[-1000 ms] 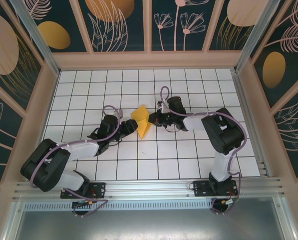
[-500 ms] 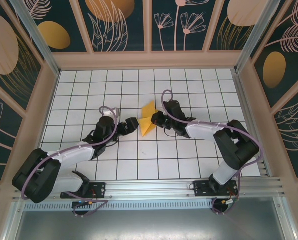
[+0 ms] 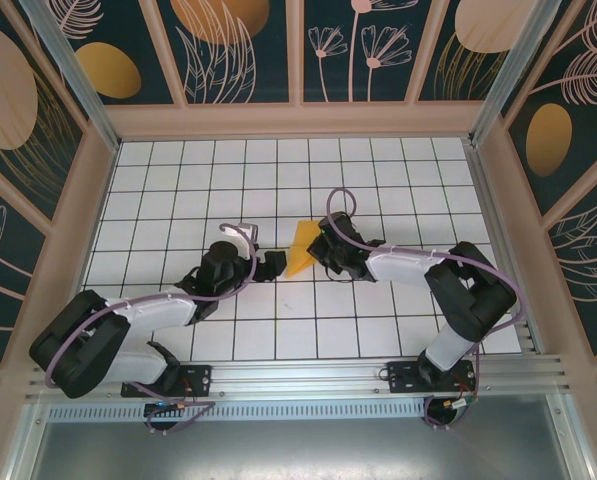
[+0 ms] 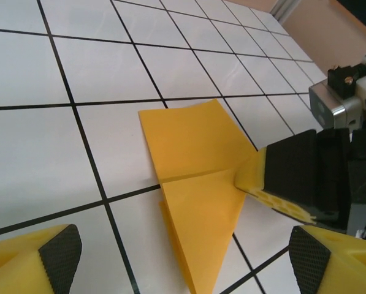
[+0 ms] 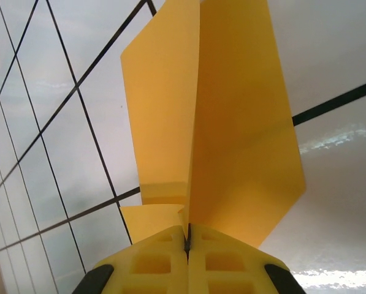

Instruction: Fold a paper plane with a square sheet of paper (pick it up from the middle)

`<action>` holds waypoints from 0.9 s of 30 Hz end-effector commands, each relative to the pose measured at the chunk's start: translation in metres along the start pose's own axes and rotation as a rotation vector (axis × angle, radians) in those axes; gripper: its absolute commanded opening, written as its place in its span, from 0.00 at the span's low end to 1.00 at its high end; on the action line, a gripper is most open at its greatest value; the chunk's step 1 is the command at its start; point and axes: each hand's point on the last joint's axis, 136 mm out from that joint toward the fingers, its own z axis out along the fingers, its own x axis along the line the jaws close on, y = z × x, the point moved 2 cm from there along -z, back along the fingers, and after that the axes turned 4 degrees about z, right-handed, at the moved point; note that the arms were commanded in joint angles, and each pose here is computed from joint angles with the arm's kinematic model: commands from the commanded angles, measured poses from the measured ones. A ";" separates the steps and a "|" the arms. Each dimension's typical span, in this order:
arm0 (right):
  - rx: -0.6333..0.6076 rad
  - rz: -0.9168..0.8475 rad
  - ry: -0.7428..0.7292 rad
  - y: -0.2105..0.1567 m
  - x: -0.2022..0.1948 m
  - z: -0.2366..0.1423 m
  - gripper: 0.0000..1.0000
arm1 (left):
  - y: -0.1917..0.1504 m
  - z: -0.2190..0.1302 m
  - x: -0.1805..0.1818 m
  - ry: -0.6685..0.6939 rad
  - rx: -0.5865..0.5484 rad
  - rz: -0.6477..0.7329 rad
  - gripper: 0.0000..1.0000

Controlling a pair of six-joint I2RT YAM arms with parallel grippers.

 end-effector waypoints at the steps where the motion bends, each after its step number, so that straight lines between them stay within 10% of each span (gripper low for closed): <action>1: 0.043 0.116 -0.020 -0.008 -0.004 0.003 0.00 | 0.004 0.006 -0.001 0.007 -0.039 0.151 0.87; 27: 0.146 0.280 -0.061 -0.009 -0.007 0.006 0.00 | -0.045 0.066 -0.043 -0.164 0.058 0.527 0.57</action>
